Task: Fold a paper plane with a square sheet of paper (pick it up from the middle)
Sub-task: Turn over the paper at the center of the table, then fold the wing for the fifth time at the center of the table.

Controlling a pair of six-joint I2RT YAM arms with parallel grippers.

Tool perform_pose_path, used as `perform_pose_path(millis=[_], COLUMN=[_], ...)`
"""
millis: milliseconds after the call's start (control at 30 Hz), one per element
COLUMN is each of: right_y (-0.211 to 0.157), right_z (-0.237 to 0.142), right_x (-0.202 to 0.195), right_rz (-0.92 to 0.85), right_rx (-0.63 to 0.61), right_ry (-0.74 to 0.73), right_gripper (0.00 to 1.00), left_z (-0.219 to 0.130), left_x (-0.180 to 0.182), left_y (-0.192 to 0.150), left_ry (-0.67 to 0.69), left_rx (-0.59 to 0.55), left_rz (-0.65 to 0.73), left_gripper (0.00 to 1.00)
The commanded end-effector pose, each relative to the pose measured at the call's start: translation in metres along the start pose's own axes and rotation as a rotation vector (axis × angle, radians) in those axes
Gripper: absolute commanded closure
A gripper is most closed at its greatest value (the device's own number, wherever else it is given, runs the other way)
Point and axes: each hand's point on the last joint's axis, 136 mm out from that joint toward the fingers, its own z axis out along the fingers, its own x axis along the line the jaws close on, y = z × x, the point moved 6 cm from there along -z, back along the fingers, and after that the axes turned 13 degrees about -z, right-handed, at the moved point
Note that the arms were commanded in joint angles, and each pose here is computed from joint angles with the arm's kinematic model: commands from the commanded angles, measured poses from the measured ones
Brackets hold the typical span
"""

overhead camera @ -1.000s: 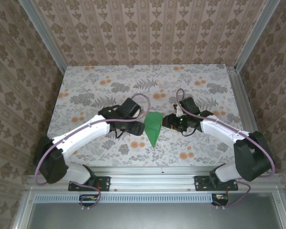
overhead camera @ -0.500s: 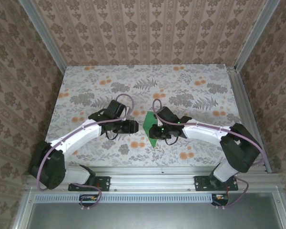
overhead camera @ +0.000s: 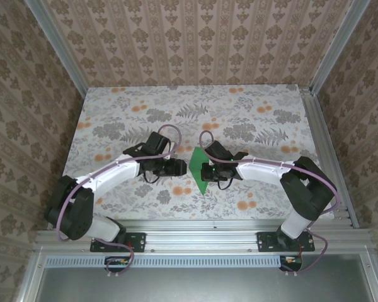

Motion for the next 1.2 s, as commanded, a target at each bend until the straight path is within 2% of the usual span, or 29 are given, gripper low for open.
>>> perform_pose_path(millis=[0,533,767,1167], right_y=[-0.010,-0.030,-0.039,-0.050], right_z=[0.009,0.029,0.032,0.034], right_x=[-0.018,-0.043,-0.054,-0.066], right_rz=[0.007,0.149,0.204,0.220], right_rx=[0.028,0.021,0.015,0.033], right_ry=[-0.059,0.054,0.100,0.104], right_gripper=[0.91,1.00,1.00,1.00], left_z=[0.002,0.032,0.047,0.073], left_x=[-0.006,-0.018,-0.026,-0.017], left_y=[0.006,0.006,0.008,0.014], left_ry=[-0.037,-0.125,-0.135,-0.167], left_rx=[0.005,0.014,-0.034,-0.153], left_rz=[-0.012,-0.074,-0.117,-0.299], left_gripper=[0.35,0.36,0.36,0.40])
